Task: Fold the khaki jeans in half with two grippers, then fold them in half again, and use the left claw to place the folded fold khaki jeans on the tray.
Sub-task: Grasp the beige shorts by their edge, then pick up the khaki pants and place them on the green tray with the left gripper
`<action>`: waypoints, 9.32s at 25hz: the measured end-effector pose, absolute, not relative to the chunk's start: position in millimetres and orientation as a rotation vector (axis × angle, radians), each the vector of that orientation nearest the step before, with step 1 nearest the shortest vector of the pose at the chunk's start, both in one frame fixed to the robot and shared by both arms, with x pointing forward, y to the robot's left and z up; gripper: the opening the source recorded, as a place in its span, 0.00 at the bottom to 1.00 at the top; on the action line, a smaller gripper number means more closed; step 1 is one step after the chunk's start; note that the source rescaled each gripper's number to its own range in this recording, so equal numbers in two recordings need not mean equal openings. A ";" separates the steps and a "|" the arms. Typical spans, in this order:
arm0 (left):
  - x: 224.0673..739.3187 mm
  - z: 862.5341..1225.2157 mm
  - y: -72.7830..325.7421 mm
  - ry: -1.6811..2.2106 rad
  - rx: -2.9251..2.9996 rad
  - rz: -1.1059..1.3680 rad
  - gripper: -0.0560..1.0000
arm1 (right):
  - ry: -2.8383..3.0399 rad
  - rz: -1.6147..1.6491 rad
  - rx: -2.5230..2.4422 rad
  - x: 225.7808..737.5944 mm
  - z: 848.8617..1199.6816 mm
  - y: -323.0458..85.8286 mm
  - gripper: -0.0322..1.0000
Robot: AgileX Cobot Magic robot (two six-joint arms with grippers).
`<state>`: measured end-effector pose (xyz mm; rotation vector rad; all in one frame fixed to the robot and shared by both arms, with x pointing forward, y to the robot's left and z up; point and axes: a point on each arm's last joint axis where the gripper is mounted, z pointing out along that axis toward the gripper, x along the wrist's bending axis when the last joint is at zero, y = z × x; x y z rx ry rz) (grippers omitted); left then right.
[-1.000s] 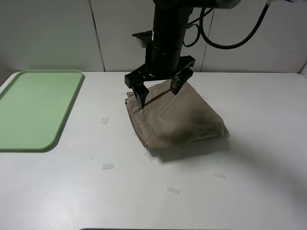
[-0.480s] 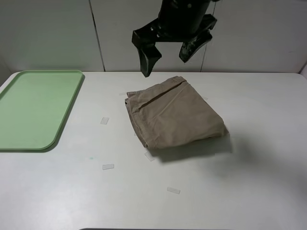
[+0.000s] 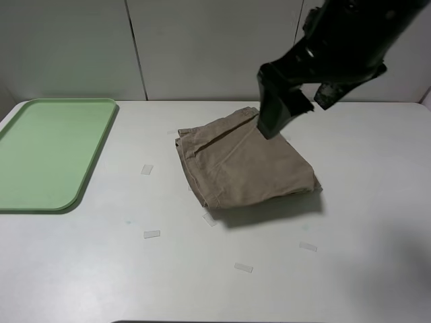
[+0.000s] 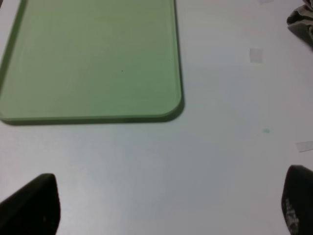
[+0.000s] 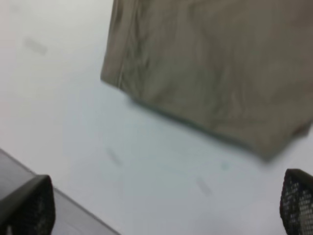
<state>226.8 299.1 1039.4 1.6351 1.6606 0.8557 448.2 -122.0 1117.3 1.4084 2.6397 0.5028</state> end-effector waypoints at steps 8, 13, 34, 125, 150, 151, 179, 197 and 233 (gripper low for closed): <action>226.8 1039.4 299.1 1.661 1.635 0.856 0.88 | 2.645 0.485 1.415 393.8 1103.1 -166.9 1.00; 226.8 1039.4 299.1 1.661 1.635 0.856 0.88 | 2.626 0.525 1.417 363.4 1096.4 -192.1 1.00; 226.8 1039.4 299.1 1.661 1.635 0.856 0.88 | 1.968 0.997 1.448 246.3 1091.6 -302.0 1.00; 334.4 1063.8 293.6 1.826 1.873 0.460 1.00 | 1.440 0.980 1.603 234.4 1055.0 -302.8 1.00; 464.2 987.1 234.0 1.656 2.031 0.113 1.00 | 1.440 0.981 1.602 234.2 1055.0 -302.8 1.00; 469.5 985.4 227.1 1.644 2.044 0.103 1.00 | 1.440 0.981 1.602 234.2 1055.0 -302.8 1.00; 576.9 891.8 59.4 1.532 2.199 -0.069 1.00 | 1.440 0.981 1.602 234.2 1055.0 -302.8 1.00; 583.1 865.2 37.2 1.540 2.193 -0.066 0.84 | 1.440 0.981 1.602 234.2 1055.0 -302.8 1.00; 598.4 926.7 97.5 1.555 2.329 -0.068 0.15 | 1.440 0.981 1.602 234.2 1055.0 -302.8 1.00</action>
